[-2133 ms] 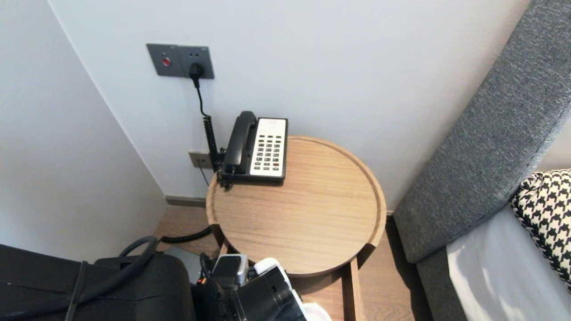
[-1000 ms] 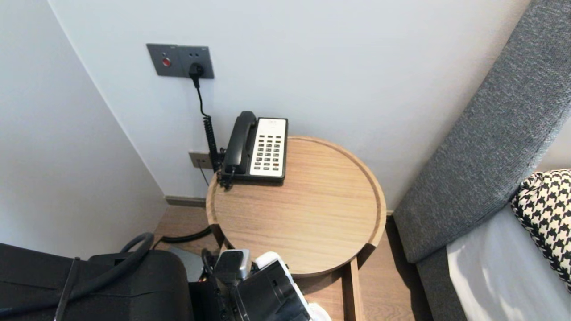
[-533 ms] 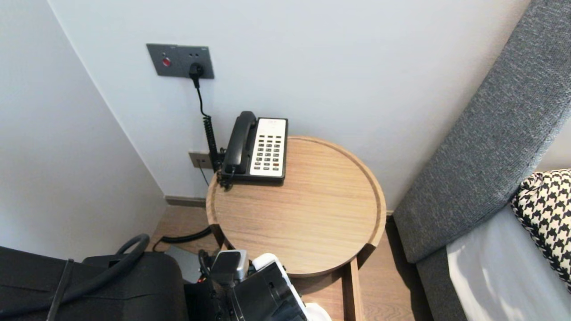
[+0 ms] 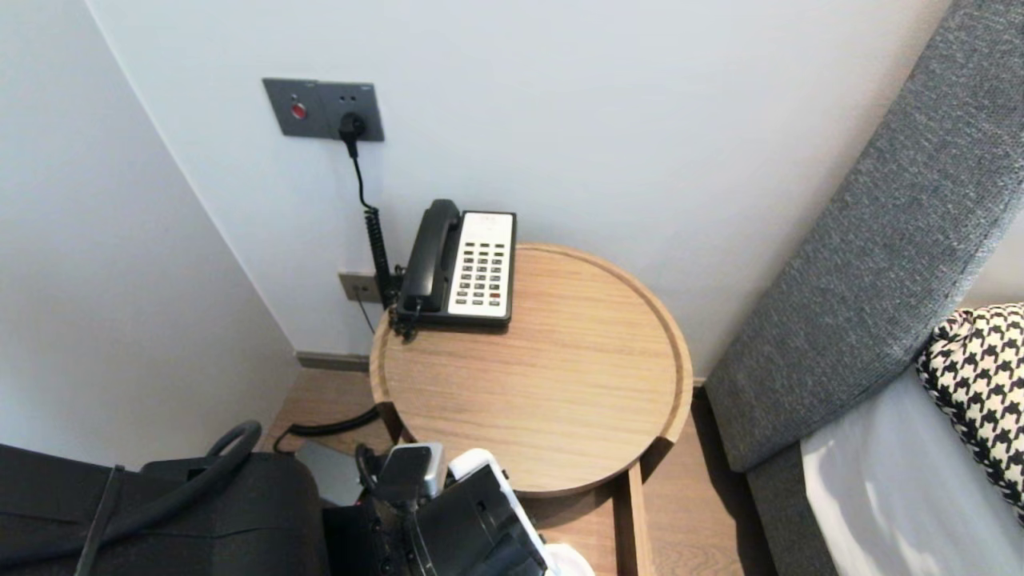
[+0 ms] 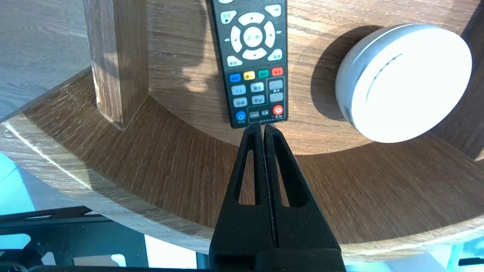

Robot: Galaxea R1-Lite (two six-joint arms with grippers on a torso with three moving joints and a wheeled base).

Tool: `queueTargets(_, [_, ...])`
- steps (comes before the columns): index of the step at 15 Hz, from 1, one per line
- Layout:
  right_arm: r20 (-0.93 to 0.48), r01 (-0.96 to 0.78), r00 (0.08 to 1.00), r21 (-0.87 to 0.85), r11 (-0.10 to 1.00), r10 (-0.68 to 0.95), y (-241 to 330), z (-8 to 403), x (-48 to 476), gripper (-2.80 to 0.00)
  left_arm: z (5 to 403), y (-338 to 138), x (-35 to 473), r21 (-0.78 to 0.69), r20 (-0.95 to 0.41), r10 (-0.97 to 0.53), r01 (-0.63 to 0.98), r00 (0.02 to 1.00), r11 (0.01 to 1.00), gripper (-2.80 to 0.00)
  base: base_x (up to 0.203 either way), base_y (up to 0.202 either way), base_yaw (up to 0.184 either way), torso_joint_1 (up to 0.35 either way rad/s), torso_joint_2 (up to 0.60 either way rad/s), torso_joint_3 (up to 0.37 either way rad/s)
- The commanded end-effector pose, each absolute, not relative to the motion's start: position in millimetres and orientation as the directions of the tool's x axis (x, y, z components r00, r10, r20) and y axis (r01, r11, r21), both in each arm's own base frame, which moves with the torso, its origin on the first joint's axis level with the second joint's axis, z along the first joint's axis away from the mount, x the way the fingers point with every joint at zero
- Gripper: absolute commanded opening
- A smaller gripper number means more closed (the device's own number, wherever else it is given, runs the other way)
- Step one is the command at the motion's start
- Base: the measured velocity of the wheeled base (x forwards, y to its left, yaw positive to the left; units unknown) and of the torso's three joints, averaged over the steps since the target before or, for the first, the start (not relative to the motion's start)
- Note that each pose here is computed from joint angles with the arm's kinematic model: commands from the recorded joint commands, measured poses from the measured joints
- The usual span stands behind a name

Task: Open the nightstand drawer, then take the remote control out of the drawer one by one and place them on the table

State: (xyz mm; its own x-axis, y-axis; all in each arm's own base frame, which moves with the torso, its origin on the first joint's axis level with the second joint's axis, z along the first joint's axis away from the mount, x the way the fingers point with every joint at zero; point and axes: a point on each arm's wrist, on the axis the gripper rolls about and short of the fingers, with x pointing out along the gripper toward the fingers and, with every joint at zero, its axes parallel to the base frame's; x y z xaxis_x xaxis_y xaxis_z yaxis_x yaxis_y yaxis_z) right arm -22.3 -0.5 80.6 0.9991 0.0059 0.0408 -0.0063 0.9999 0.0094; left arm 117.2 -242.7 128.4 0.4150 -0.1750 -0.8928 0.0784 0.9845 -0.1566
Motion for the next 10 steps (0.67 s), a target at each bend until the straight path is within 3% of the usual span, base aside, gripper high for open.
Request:
queueTargets(1, [0.015, -0.006, 1.000, 0.009, 1.000, 0.006, 0, 74, -20, -2.80, 133, -240, 116, -0.159, -0.891, -0.176, 0.076, 0.418, 0.984, -2.80, 0.000, 0.000, 0.000, 0.000, 0.00, 0.000])
queueTargets(10, [0.015, -0.006, 1.000, 0.009, 1.000, 0.006, 0, 74, -20, -2.80, 109, -242, 147, -0.101, -0.916, -0.079, -0.035, 0.393, 0.994, -2.80, 0.000, 0.000, 0.000, 0.000, 0.00, 0.000])
